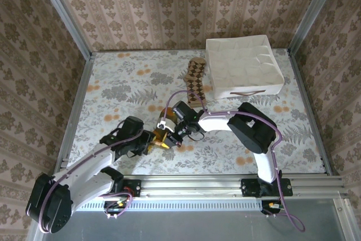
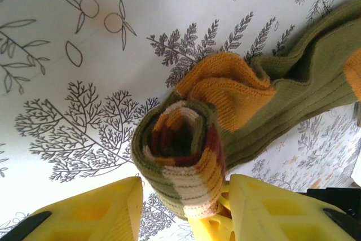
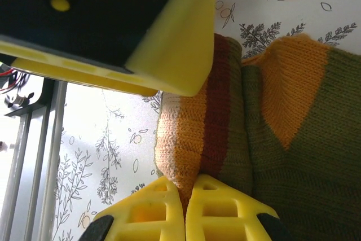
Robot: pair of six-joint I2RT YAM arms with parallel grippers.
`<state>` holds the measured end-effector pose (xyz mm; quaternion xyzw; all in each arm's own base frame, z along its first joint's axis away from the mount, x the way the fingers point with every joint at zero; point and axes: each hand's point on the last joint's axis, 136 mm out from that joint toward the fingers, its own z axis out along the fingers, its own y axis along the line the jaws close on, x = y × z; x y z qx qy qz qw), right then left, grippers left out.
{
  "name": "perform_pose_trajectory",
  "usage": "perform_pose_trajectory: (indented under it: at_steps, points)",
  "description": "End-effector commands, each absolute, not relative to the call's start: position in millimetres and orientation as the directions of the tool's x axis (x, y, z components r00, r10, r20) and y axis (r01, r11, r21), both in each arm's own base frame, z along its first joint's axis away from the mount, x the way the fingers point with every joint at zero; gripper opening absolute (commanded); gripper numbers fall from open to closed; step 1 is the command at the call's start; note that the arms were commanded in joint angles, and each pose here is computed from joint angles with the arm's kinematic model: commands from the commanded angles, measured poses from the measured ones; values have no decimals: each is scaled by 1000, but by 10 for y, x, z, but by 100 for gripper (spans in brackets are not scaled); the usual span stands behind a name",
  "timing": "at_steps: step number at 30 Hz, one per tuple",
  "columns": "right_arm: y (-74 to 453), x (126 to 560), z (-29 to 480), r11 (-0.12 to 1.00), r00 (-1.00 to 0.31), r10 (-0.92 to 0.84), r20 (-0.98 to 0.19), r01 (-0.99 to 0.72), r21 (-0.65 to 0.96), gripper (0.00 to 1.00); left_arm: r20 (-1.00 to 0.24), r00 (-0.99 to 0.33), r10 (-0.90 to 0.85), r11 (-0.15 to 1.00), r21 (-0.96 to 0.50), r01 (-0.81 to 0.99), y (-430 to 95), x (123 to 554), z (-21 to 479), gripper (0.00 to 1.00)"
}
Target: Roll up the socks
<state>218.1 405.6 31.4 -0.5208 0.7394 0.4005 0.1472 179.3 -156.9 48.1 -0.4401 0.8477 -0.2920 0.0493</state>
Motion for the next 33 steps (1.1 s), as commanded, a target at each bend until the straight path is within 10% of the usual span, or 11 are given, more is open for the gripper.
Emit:
perform_pose_trajectory:
  at_steps: [1,11,17,23,33]
  points:
    - [3491,1838,-408,334,-556,-768,-317,-771,543,0,168,-587,-792,425,-538,-728,-1568,1838,415,44]
    - [3430,1917,-487,372,-586,-760,-282,-747,551,0,174,-595,-784,466,-469,-750,-1593,1811,168,39]
    - [3469,2047,-358,347,-537,-758,-370,-813,468,1,255,-531,-808,470,-263,-842,-1476,1410,-13,0]
    - [3659,2157,371,253,-204,-685,-700,-967,35,39,261,-424,-867,420,-77,-905,-1320,1107,32,0]
    - [3854,1857,690,198,152,-763,-628,-870,-452,47,248,-406,-880,417,-11,-909,-1336,1136,83,0]
